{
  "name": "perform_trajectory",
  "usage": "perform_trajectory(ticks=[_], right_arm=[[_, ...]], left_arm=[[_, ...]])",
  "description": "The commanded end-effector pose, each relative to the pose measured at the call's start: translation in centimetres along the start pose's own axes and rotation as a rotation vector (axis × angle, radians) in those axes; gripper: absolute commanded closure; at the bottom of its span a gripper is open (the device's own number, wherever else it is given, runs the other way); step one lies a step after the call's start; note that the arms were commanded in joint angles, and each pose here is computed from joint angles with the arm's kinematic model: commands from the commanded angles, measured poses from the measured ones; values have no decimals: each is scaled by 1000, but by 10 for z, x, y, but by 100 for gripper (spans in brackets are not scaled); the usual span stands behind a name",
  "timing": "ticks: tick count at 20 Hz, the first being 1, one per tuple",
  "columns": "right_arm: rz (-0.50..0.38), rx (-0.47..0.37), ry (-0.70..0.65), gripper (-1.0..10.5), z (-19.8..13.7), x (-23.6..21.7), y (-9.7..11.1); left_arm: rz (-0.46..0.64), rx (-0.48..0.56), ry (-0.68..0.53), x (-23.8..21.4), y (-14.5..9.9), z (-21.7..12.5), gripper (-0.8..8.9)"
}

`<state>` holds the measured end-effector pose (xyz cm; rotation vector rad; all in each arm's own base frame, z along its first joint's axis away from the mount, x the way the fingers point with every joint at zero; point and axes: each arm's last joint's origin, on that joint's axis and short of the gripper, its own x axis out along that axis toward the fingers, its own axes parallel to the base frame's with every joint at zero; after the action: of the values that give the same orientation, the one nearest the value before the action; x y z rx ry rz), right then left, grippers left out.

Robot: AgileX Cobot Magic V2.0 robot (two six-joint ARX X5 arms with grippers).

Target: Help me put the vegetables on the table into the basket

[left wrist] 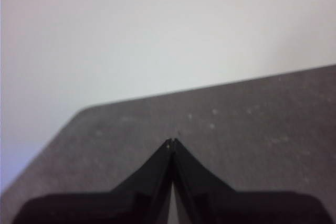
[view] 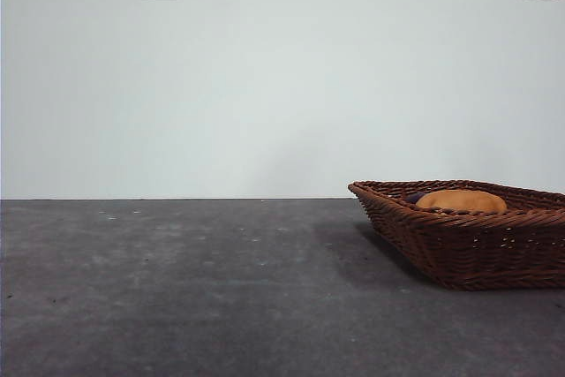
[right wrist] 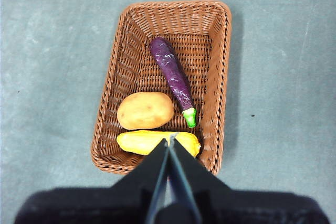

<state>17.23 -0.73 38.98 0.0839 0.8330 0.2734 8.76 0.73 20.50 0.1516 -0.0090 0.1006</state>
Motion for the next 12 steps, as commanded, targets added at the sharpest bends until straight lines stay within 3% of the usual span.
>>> perform_trajectory(ticks=[1,6,12], right_arm=[[-1,3,0,945,0,1,-1],[-1,3,0,945,0,1,-1],[-1,3,0,945,0,1,-1]], left_arm=[[3,-58,24,3,-2,-18,817],[-2,-118,118,8,-7,-49,817],[-30,-127,160,8,-8,-53,817]])
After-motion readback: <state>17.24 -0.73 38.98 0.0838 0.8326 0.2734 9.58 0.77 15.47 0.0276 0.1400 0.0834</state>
